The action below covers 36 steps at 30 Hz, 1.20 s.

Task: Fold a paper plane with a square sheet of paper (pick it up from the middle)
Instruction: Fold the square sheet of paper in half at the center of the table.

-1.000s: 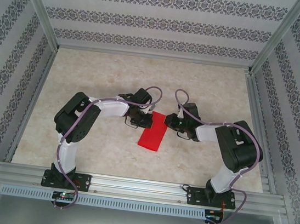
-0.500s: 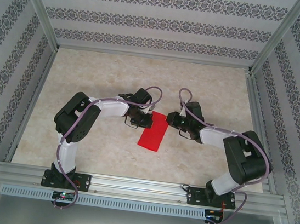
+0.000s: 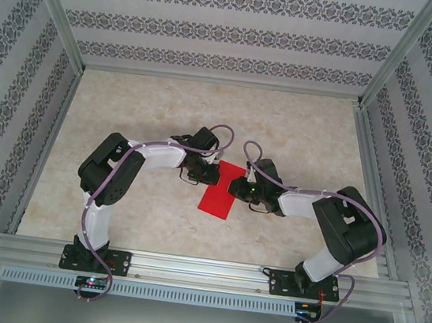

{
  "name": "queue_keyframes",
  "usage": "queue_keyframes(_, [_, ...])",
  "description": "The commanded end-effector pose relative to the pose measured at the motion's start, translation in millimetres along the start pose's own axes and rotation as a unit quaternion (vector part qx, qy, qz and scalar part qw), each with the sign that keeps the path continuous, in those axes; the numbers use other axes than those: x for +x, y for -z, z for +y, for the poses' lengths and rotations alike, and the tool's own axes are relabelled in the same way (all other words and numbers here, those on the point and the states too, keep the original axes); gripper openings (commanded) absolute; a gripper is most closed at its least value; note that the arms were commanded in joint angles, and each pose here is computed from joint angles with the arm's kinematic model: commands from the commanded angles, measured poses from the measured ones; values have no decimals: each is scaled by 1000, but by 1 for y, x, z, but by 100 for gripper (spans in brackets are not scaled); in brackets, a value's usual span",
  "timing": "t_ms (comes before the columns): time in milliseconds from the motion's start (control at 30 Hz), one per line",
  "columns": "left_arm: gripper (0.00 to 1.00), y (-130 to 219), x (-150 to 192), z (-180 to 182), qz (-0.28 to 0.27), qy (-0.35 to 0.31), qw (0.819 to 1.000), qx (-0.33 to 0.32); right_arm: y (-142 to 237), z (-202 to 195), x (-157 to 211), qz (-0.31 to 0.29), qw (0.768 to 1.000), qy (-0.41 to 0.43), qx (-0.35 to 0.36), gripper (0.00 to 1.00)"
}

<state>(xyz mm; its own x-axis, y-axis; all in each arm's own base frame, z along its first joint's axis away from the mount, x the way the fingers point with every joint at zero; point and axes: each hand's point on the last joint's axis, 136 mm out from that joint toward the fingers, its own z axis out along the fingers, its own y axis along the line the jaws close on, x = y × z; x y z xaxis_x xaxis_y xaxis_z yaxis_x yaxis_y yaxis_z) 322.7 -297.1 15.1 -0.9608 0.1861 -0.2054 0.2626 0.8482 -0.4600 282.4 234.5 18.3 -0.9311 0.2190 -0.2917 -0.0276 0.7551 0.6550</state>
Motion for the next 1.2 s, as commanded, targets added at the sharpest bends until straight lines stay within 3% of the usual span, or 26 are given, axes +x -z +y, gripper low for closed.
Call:
queue_keyframes(0, [14, -20, 65, 61, 107, 25, 987, -120, -4, 5, 0, 7, 1000, 7, -10, 11])
queue_keyframes(700, [14, -21, 63, 63, 114, 20, 985, -126, 30, -28, 77, 121, 991, 30, 47, 11])
queue_keyframes(833, [14, -21, 62, 62, 115, 20, 985, -126, 40, -6, 58, 74, 997, 27, 18, 11])
queue_keyframes(1000, [14, -20, 60, 60, 112, 19, 986, -124, 40, 37, 20, -2, 998, 1, -68, 12])
queue_keyframes(1167, [14, -18, 60, 59, 112, 18, 986, -122, 20, 49, 18, 19, 997, 1, -71, 12])
